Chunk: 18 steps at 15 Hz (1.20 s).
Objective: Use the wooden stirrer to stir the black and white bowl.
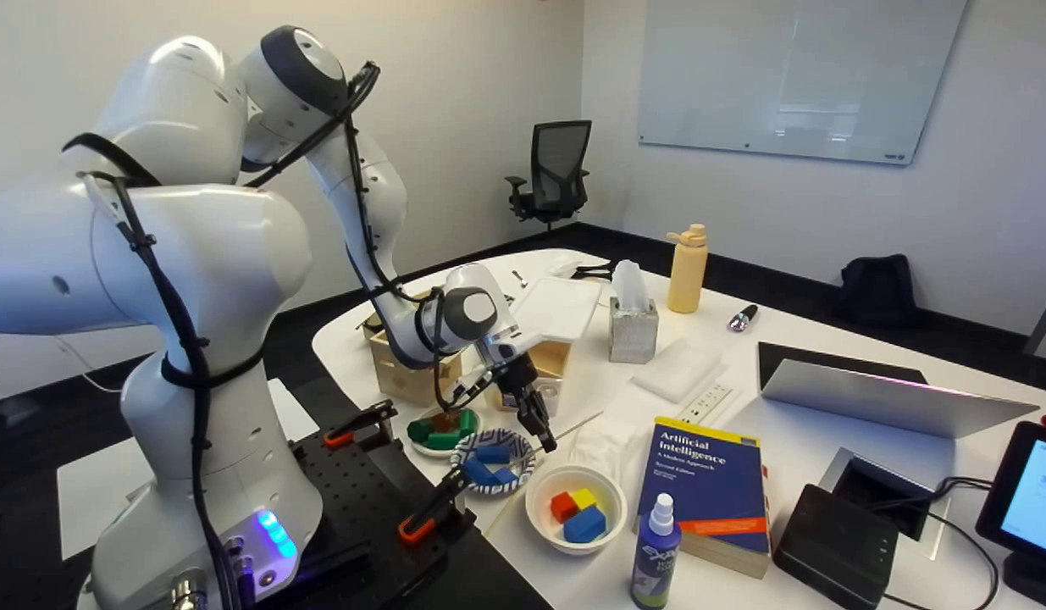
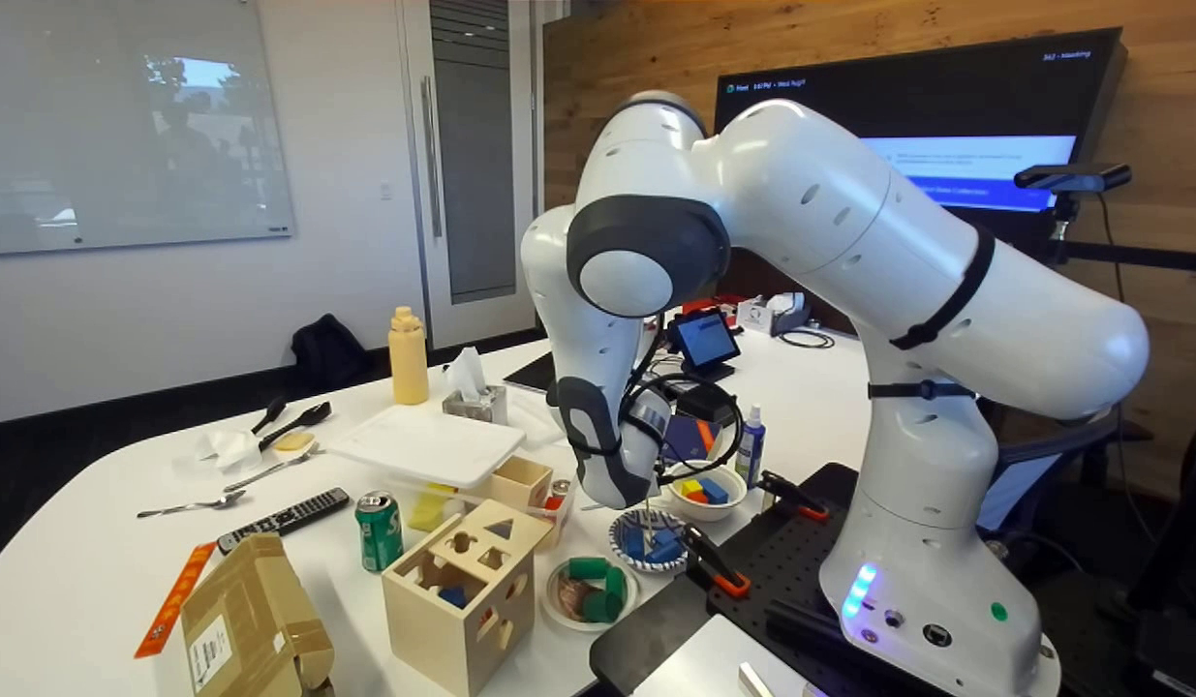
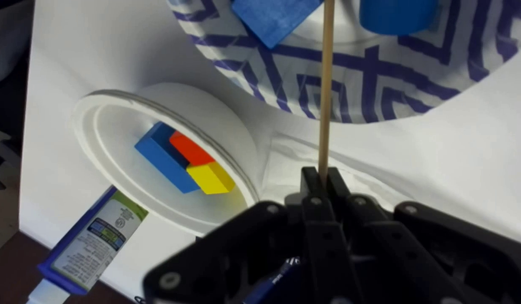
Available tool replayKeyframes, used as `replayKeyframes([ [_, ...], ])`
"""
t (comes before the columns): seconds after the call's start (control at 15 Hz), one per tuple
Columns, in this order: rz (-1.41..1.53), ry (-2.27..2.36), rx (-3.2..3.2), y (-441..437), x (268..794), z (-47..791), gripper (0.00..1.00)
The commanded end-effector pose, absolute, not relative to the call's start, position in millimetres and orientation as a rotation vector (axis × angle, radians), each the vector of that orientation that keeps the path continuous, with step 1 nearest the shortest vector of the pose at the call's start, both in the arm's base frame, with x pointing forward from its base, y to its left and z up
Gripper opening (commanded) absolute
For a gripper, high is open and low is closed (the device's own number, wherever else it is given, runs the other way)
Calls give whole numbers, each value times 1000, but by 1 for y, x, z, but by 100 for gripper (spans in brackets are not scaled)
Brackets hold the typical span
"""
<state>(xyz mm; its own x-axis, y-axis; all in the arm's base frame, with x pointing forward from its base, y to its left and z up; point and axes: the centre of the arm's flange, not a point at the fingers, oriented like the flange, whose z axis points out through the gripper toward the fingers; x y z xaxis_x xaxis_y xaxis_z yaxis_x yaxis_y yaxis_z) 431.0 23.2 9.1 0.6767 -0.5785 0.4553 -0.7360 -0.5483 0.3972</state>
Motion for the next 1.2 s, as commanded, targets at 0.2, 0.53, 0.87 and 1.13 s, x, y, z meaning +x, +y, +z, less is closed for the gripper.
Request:
replayKeyframes([
  [0.2,339,-1064,2400,33,430,19,2],
  [0.53,421,-1153,2345,35,432,25,2],
  [0.87,523,-1162,2216,38,432,41,2],
  [1.13,503,-1051,2146,48,425,53,2],
])
